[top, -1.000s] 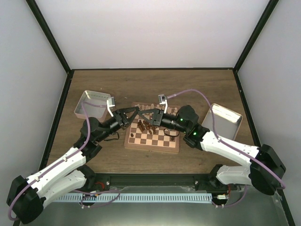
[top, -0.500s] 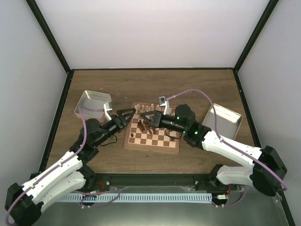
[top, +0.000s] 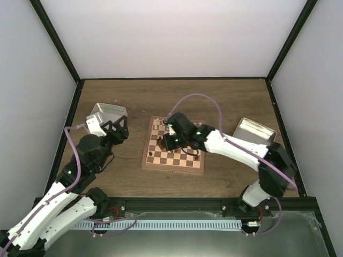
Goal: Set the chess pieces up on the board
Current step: Place the chess piece on the chessboard.
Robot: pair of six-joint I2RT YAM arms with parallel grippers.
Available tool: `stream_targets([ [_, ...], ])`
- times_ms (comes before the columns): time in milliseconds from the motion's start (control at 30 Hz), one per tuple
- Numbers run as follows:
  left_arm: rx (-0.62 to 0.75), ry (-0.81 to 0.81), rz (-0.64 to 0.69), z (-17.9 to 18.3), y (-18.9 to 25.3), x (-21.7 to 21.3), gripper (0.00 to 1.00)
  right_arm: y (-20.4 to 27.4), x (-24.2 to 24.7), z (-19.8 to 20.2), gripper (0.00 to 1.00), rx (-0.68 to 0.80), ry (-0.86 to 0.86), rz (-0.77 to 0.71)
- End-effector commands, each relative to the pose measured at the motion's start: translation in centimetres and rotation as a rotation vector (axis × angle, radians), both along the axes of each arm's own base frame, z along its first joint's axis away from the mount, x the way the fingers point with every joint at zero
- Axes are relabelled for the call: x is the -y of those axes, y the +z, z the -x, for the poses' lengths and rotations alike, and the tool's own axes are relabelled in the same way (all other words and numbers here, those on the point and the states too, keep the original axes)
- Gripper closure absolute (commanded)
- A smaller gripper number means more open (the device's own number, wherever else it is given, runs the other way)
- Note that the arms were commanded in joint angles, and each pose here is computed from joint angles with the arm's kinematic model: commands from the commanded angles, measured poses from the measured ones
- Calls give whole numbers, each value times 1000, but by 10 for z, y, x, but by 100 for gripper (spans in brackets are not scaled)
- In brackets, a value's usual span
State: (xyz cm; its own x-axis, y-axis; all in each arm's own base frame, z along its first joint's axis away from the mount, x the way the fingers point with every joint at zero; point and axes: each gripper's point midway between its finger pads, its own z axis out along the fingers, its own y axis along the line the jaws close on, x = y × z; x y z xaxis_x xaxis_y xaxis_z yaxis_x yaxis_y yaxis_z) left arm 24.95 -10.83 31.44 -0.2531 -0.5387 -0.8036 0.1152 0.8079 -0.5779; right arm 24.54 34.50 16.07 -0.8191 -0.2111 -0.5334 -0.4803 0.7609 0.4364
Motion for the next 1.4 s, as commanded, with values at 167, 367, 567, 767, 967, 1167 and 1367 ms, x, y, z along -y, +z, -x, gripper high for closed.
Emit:
stream_targets([
  [167,17,140,-291,0,-10,-35,18,-57,-15,12,95,-76,129,357],
  [367,32,107,-265,4,-10,-31,18,-76,-22,14,95,-123,157,443],
  [567,40,85,-242,6,-10,-28,17,-87,-26,10,95,-133,160,503],
  [767,36,78,-233,6,-13,-27,17,-89,-29,4,91,-126,150,528],
  [967,31,90,-232,6,-15,-29,17,-87,-31,8,77,-135,153,517],
  [1167,27,94,-234,5,-16,-29,17,-80,-40,9,69,-134,156,459],
  [1367,24,94,-237,5,-17,-29,17,-80,-43,5,70,-128,129,437],
])
